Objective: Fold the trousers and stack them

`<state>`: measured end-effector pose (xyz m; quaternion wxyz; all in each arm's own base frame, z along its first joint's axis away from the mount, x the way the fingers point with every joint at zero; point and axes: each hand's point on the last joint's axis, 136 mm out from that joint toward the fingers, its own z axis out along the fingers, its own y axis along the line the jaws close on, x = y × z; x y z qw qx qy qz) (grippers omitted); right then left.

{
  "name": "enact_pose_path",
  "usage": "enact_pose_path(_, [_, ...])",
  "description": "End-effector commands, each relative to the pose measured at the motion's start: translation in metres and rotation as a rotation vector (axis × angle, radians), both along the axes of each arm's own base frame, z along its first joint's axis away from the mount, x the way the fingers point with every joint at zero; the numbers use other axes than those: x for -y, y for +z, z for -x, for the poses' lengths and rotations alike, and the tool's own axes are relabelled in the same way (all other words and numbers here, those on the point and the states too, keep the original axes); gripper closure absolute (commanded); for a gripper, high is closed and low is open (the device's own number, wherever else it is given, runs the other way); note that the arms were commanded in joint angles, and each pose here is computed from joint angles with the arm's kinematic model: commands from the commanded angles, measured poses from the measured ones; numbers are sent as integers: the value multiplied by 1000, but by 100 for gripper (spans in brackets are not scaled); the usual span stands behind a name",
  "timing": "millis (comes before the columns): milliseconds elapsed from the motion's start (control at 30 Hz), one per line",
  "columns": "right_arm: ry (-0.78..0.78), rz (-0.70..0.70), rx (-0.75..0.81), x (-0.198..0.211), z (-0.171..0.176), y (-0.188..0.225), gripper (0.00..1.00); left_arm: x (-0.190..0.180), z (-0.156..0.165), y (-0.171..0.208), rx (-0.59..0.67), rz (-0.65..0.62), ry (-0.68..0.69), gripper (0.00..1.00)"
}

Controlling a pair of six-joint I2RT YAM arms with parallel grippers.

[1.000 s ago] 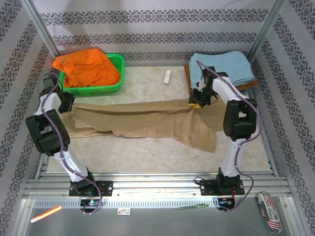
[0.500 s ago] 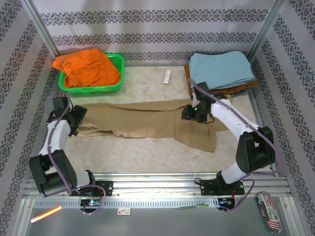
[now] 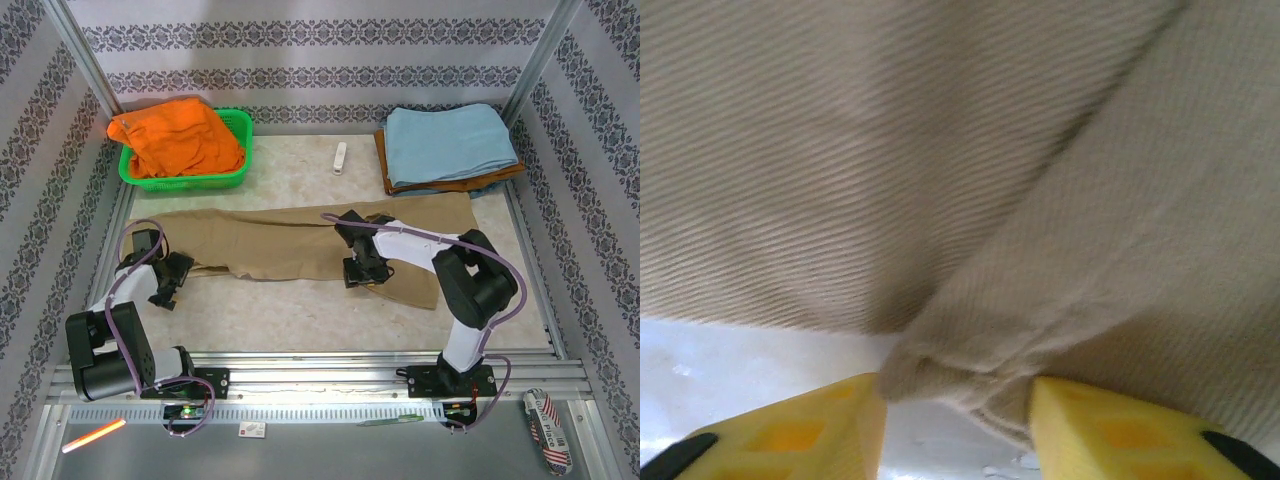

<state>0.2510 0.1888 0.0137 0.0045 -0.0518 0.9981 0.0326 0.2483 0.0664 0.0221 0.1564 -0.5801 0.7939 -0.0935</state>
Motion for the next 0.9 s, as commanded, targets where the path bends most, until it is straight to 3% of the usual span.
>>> enact_pose_path(0, [-7, 72, 51, 12, -12, -2, 73, -9, 6, -16, -19, -41, 32, 14])
enact_pose_path(100, [-10, 65, 76, 15, -12, 11, 93, -15, 11, -14, -19, -50, 60, 18])
enact_pose_path(167, [-13, 60, 107, 19, -11, 27, 100, -21, 15, -11, -18, -57, 83, 20])
enact_pose_path(267, [-36, 37, 150, 31, -10, 55, 100, -29, 21, -12, -15, -50, 125, 22])
enact_pose_path(400, [-156, 9, 245, 75, -19, 99, 100, -39, 26, -17, -19, -31, 168, 23])
enact_pose_path(667, [-432, -35, 363, 174, -91, 152, 100, -44, 18, -10, 25, -19, 189, 23])
enact_pose_path(867, [-541, -26, 359, 224, -143, 152, 100, -39, 13, -11, 60, 14, 201, 24])
